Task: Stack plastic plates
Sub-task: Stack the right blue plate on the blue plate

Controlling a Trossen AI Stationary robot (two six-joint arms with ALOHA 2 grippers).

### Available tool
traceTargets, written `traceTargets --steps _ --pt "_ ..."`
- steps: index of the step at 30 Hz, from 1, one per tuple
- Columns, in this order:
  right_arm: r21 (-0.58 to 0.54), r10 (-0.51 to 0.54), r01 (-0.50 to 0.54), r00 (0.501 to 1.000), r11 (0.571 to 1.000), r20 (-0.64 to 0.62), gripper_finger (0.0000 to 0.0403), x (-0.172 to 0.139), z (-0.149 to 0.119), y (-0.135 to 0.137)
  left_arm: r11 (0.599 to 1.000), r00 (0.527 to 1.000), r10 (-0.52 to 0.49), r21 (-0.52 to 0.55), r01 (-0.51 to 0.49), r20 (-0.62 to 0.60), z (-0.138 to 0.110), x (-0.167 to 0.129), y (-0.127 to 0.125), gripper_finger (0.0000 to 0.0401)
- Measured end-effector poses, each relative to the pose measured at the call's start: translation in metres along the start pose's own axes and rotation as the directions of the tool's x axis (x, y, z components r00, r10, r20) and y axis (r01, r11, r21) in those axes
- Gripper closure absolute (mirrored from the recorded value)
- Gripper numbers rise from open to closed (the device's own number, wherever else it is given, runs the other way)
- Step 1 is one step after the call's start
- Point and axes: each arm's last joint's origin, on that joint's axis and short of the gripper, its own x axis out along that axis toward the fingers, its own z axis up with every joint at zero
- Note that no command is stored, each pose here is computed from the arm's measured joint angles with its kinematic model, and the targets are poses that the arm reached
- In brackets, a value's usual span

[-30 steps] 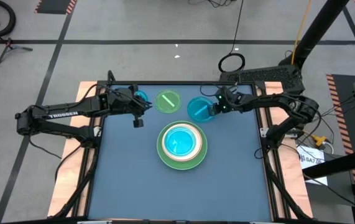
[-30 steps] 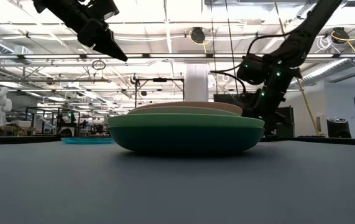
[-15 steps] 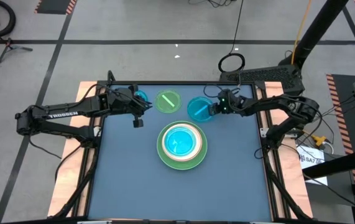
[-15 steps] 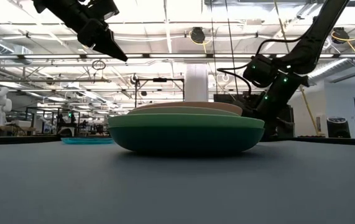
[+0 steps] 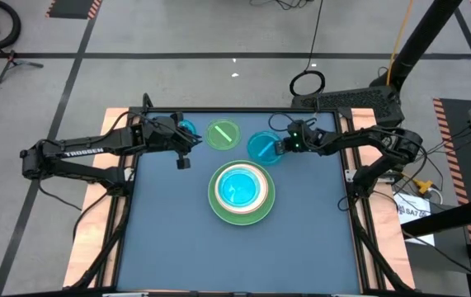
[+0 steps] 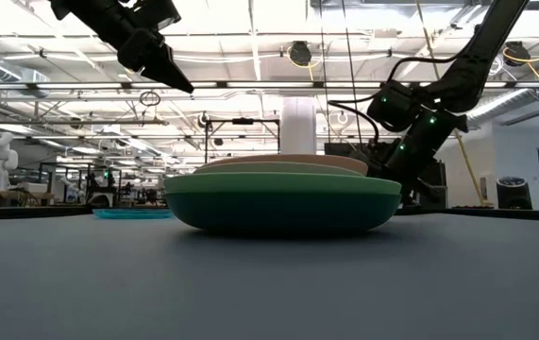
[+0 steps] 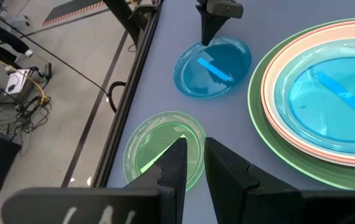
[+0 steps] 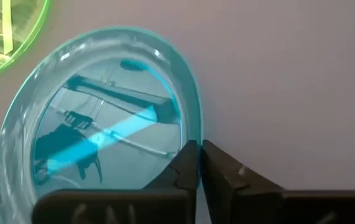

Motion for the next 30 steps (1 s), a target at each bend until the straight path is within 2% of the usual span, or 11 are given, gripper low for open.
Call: traceTargets --steps 10,21,25,30 --pt "0.004 0.055 -0.056 0.995 0.998 0.078 0.04 -0.005 0.009 0.006 1.0 1.0 0.0 0.0 0.0 0.0 0.0 0.0 0.0 0.0339" --pt "-0.067 0.229 -0.219 0.932 0.973 0.28 0.0402 -0.058 0.032 0.024 1.0 1.0 0.0 0.0 0.0 0.0 0.0 0.0 0.0 0.0339" --pt "-0.131 0.365 -0.342 0.894 0.93 0.259 0.0402 -0.075 0.029 0.036 1.0 1.0 0.0 0.0 0.0 0.001 0.0 0.0 0.0 0.0339" --pt "-0.24 0.549 -0.516 0.831 0.822 0.092 0.0402 -0.082 0.01 0.058 1.0 1.0 0.001 0.0 -0.001 0.002 0.0 0.0 0.0 0.0339"
